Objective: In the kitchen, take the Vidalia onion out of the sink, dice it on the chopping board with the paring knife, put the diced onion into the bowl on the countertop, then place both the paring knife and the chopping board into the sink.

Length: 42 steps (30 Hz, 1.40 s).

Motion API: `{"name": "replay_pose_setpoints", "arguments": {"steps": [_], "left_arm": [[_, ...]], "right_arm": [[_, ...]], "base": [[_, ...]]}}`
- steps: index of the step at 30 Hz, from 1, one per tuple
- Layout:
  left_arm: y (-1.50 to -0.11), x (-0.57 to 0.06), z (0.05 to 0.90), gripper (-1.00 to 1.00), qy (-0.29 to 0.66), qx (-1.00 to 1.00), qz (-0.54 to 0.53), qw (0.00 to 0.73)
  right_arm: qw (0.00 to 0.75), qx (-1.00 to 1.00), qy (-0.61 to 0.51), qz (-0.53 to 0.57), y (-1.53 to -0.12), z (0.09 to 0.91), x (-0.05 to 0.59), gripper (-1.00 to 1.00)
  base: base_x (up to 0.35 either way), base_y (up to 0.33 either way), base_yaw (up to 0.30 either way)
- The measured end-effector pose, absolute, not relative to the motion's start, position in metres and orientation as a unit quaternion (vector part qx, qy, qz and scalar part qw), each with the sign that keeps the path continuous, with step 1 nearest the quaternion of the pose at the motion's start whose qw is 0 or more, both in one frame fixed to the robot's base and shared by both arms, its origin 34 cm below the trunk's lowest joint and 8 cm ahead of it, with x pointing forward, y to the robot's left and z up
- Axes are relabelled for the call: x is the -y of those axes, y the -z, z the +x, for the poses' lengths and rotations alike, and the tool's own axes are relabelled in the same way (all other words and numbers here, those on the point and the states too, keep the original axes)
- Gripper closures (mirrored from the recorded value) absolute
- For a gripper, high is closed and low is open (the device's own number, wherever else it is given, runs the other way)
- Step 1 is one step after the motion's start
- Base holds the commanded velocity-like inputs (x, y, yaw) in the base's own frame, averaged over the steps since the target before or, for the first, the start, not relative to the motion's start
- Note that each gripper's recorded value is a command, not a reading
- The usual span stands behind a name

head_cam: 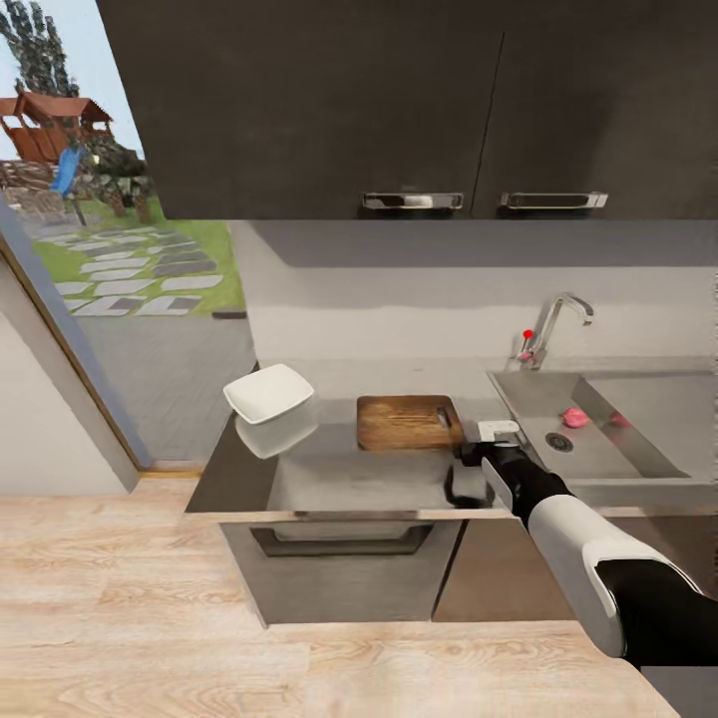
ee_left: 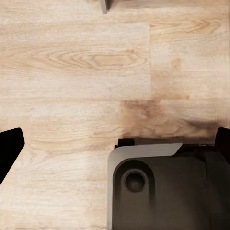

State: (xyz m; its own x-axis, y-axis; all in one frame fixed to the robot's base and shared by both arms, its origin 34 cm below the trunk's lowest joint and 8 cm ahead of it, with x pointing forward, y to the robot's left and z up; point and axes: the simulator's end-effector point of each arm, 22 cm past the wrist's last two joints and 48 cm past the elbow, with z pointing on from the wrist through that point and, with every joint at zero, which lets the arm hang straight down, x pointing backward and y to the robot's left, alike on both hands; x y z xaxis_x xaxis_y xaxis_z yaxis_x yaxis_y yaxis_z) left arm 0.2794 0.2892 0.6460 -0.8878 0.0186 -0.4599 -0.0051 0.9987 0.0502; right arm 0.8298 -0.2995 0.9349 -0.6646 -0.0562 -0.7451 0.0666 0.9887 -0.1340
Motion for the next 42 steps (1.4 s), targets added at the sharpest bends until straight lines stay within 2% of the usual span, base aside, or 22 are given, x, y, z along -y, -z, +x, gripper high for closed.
{"name": "replay_pose_setpoints", "arguments": {"steps": [34,42], "left_arm": [[-0.646,-0.289,0.279,-1.0,-0.025,-0.971,0.004,0.237],[-0.646,-0.291,0.28,-1.0,-0.026,-0.971,0.004,0.238]], "right_arm": [[0.408,-0.91,0.074,0.002,-0.934,0.829,0.299,-1.0],[0.38,-0.922,0.071,0.001,-0.897,0.806,0.296,-1.0]], "base": [[-0.339,0.0,0.0],[-0.12,0.0,0.0]]}}
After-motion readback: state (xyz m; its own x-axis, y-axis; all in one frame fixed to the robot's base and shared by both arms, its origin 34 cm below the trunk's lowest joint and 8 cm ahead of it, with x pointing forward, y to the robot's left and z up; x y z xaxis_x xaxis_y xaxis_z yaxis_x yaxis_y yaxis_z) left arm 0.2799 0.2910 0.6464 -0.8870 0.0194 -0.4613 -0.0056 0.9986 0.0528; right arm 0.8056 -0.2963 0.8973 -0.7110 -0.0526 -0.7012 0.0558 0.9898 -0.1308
